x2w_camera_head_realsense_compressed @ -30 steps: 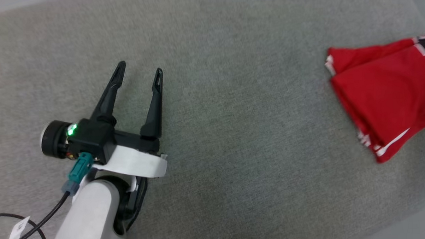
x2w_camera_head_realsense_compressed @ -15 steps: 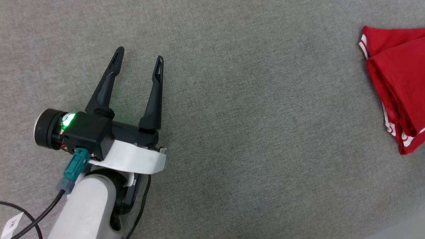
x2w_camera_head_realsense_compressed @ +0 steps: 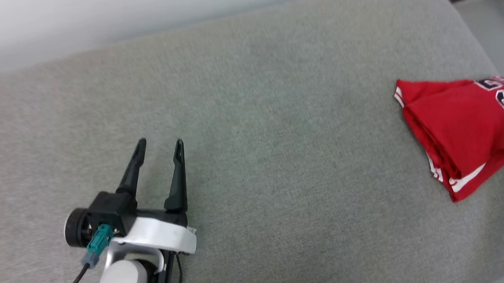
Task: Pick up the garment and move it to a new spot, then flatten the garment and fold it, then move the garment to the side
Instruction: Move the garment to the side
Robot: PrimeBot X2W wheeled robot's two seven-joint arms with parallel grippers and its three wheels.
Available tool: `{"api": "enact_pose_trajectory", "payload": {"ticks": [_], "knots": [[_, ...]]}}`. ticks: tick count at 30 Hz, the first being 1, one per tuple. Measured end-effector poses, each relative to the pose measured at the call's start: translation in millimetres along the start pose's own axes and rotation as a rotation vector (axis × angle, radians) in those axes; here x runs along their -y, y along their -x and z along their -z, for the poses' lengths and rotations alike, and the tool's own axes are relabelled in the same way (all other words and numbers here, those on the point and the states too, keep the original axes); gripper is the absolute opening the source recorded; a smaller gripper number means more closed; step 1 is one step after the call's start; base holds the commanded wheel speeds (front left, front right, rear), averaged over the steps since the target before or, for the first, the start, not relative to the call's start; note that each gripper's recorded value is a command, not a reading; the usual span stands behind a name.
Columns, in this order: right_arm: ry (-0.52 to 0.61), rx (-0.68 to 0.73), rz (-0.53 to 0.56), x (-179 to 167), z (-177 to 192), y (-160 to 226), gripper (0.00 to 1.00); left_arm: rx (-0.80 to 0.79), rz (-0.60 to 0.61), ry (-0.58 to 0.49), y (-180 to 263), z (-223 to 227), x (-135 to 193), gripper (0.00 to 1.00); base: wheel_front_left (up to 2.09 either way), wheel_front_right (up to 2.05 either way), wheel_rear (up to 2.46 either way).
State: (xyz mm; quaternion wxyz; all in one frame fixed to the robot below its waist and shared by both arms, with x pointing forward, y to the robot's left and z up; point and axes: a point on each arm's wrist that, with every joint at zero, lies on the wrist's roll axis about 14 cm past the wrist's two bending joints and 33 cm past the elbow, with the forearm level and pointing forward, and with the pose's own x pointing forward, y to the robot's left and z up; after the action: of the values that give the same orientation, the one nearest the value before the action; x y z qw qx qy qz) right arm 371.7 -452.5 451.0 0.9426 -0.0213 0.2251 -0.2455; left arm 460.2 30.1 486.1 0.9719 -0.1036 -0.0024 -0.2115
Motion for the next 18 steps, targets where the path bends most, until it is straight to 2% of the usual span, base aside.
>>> {"api": "enact_pose_trajectory", "payload": {"ticks": [7,18], "knots": [[-0.023,0.088,-0.174,-57,1,34,1.0,0.046,-0.079,-0.016,34,-27,-8,1.0,0.0,0.0,0.0],[-0.037,0.197,-0.526,-192,-10,91,1.0,0.094,-0.255,-0.073,90,-53,-51,1.0,0.0,0.0,0.0]]}}
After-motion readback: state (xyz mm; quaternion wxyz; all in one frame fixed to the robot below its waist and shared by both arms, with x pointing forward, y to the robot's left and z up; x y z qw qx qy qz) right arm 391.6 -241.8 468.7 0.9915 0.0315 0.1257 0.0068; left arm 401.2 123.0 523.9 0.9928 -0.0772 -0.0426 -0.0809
